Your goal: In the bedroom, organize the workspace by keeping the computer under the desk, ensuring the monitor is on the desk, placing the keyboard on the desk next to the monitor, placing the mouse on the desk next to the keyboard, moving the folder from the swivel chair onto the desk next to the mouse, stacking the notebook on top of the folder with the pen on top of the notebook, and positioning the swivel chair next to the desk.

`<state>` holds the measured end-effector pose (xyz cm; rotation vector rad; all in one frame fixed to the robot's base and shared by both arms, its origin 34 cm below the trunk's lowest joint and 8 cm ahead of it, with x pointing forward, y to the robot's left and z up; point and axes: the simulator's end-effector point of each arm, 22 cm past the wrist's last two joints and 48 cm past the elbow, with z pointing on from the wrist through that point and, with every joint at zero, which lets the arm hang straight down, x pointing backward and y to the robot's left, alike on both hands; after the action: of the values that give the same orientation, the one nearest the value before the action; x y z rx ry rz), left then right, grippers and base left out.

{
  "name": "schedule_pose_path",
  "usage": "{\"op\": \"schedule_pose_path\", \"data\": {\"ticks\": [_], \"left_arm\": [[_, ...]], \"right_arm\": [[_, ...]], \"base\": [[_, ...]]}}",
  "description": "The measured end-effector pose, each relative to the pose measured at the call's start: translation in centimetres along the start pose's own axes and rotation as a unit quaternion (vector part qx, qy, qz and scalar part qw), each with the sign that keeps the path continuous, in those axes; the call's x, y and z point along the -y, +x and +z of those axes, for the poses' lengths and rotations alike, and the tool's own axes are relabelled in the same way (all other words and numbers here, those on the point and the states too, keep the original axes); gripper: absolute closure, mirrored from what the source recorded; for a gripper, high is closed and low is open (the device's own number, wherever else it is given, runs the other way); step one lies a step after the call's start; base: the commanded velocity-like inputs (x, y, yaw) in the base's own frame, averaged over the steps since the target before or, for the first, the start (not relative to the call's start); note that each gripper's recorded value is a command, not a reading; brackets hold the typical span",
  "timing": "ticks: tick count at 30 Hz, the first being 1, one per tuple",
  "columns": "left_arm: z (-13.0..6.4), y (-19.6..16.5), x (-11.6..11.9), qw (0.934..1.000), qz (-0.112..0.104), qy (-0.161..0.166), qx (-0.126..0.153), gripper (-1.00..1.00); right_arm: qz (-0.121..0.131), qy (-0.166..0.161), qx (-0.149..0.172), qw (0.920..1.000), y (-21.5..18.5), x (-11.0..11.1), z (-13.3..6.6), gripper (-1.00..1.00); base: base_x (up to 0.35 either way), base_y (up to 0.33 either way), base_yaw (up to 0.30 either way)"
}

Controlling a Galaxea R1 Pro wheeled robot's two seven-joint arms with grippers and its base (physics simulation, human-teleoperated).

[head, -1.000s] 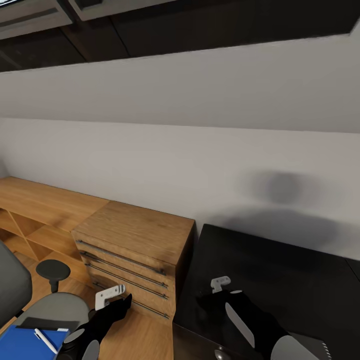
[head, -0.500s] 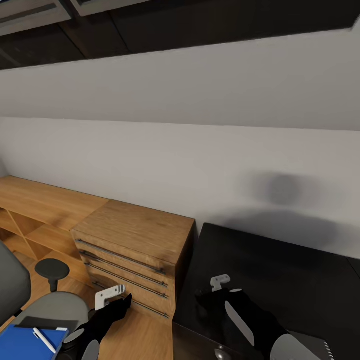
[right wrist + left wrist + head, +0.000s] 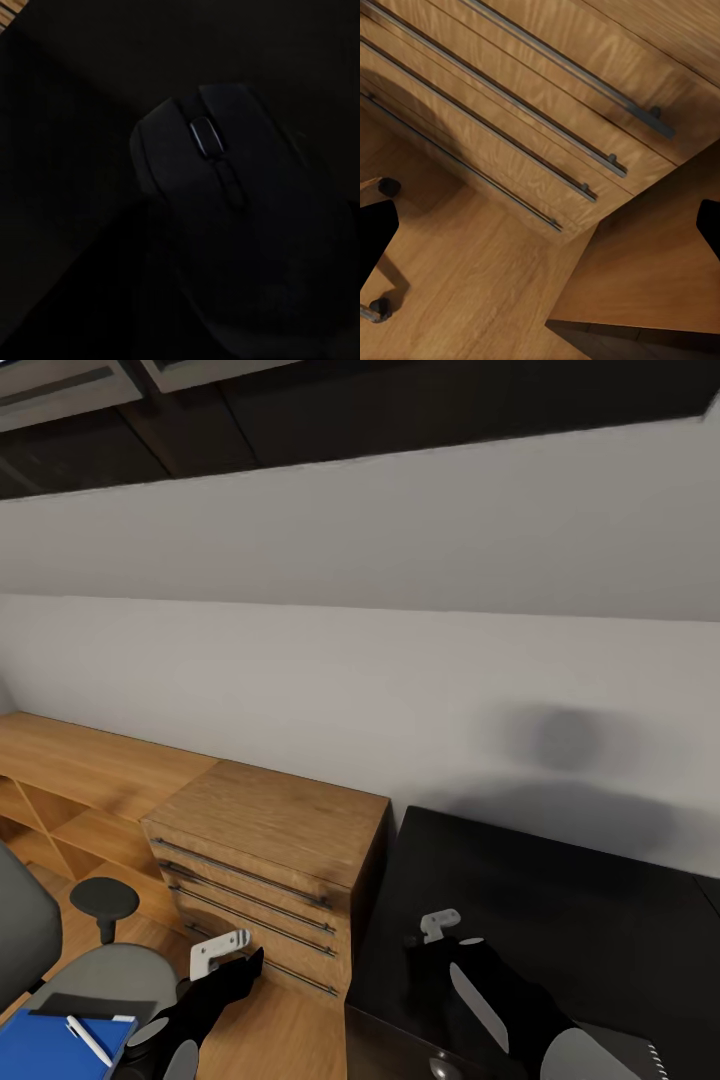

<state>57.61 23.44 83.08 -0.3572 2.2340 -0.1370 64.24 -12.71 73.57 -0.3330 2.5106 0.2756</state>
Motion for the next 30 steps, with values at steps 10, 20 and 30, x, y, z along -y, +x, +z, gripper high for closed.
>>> {"op": "schedule_pose_path", "data": {"ticks": [10, 20, 30], "left_arm": [[0.00, 0.01, -0.01, 1.0000, 0.000, 0.000, 0.000, -1.00], [0.00, 0.01, 0.00, 1.0000, 0.000, 0.000, 0.000, -1.00], [-0.54, -0.52, 0.18, 1.0000, 0.000, 0.001, 0.000, -1.00]], "right_arm": [[0.000, 0.000, 0.001, 1.0000, -0.02, 0.03, 0.02, 1.00], [0.000, 0.002, 0.002, 1.0000, -0.03, 0.09, 0.03, 1.00], [0.007, 0.000, -0.001, 1.0000, -0.15, -0.03, -0.56, 1.00]], "base": [[0.000, 0.000, 0.000], [0.000, 0.000, 0.000], [0.000, 0.000, 0.000]]}}
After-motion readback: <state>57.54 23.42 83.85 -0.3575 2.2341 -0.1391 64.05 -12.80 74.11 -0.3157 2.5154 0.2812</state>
